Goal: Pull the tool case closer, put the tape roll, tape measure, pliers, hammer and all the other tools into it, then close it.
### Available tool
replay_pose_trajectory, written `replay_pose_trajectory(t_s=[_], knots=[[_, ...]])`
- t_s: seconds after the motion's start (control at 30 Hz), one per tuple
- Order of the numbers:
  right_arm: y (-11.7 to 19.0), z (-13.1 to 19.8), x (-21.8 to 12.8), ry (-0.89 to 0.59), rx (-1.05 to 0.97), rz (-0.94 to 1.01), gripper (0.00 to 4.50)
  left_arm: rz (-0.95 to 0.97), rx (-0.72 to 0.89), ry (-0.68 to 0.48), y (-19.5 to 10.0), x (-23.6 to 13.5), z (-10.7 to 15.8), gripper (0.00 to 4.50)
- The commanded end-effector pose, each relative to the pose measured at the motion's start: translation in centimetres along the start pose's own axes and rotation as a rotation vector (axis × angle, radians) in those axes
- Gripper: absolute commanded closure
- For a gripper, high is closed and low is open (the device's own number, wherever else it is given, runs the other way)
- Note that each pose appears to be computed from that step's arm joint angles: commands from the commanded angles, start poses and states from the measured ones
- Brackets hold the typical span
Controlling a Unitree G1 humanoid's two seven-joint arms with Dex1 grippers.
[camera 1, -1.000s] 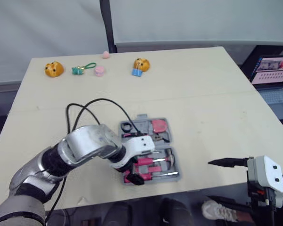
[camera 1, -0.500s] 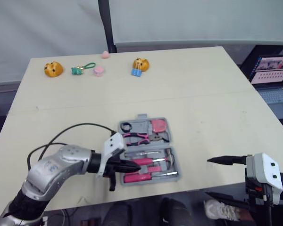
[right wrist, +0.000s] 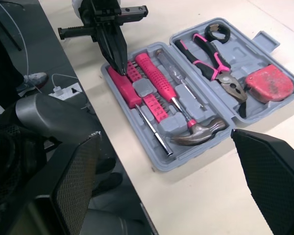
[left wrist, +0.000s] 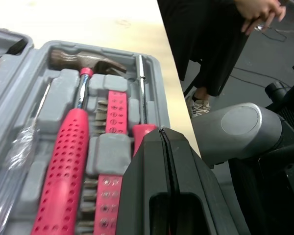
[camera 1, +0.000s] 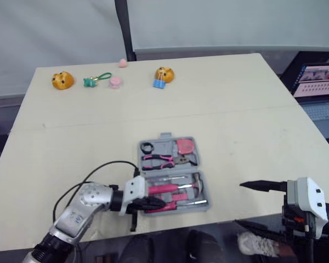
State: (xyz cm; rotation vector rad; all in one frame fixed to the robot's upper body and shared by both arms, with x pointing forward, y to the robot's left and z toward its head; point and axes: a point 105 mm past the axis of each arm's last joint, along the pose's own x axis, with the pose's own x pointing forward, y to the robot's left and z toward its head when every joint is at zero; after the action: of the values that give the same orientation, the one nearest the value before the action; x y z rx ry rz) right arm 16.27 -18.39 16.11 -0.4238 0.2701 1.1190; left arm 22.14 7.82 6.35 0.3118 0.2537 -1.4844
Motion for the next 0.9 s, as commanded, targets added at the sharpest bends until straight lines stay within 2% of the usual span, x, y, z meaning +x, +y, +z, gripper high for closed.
replay_pose_trajectory(t_s=[0.03,0.53,0.9], knots=[[0.5,0.8,0.0,-0.024,-0.026,-0.001,0.00,-0.011,0.028,0.001,-0.1,0.6,0.1,4.47],[0.5,0.8,-0.3,-0.010,-0.021,-0.015,0.00,0.017,0.012,0.050,0.3,1.6,-1.3,4.47],[0.4,0.8,-0.3,0.000,-0.024,-0.015,0.00,0.031,-0.022,0.135,-0.3,1.9,-3.6,4.47]])
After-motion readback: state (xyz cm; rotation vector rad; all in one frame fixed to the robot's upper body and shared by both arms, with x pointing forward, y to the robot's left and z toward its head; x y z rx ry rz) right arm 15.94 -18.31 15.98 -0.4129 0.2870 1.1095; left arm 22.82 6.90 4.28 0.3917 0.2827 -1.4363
